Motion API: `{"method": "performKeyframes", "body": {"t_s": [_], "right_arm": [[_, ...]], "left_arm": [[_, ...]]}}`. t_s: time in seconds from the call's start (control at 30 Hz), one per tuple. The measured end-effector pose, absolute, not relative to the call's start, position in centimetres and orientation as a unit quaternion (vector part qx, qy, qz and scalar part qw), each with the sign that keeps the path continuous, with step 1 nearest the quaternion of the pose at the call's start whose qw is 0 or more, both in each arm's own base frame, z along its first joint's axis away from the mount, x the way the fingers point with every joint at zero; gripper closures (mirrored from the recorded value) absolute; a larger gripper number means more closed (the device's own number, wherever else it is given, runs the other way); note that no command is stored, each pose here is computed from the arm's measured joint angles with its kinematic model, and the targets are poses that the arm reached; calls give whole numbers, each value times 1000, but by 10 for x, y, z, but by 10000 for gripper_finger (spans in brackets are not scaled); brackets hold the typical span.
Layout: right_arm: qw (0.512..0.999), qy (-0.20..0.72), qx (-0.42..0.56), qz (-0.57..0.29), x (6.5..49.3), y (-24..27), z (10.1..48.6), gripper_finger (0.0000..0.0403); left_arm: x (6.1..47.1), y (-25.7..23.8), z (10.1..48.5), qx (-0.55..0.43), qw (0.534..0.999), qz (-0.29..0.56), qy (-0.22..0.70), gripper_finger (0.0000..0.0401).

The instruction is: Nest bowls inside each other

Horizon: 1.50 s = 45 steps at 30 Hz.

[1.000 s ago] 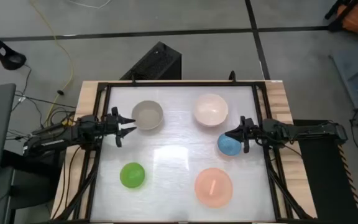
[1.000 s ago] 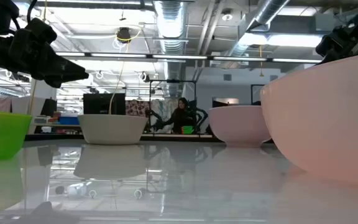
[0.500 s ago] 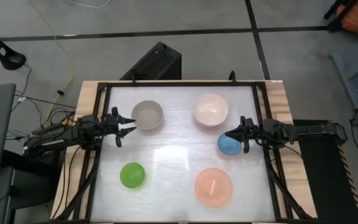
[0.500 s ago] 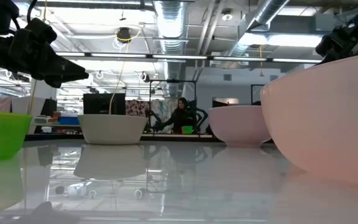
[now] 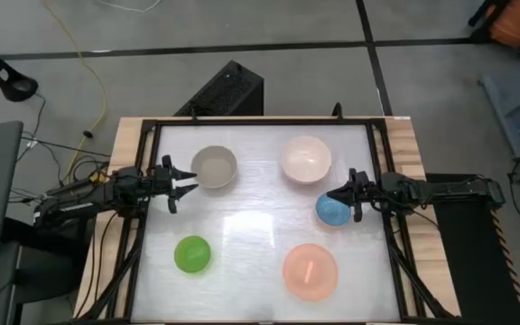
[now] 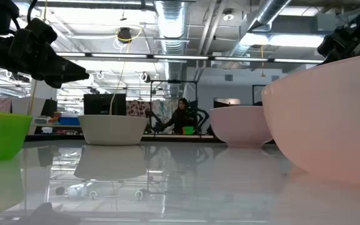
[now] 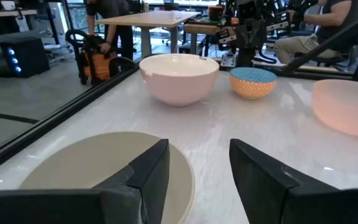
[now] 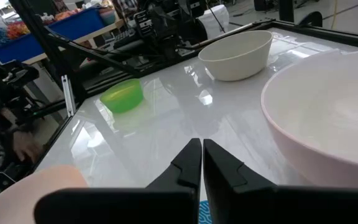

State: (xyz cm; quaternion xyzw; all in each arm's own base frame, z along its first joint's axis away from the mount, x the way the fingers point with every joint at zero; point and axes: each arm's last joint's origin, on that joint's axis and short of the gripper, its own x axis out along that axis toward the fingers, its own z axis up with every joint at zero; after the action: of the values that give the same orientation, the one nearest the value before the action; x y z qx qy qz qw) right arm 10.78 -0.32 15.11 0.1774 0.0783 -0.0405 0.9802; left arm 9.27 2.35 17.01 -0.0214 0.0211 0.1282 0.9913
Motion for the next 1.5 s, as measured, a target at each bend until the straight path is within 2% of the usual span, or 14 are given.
{"method": "performKeyframes", "body": {"t_s": [0.77, 0.9, 1.33, 1.5], "right_arm": [[980, 78, 177, -40, 108, -3, 151, 365], [987, 71, 134, -58, 108, -5, 152, 365], [987, -80, 131, -53, 108, -7, 182, 365], [973, -163, 135, -88, 104, -11, 198, 365]], "left_arm": [[93, 23, 170, -22, 991, 128, 21, 244], [93, 23, 170, -21, 991, 128, 21, 244], [93, 23, 170, -21, 991, 128, 21, 244], [93, 23, 170, -22, 991, 128, 21, 244]]}}
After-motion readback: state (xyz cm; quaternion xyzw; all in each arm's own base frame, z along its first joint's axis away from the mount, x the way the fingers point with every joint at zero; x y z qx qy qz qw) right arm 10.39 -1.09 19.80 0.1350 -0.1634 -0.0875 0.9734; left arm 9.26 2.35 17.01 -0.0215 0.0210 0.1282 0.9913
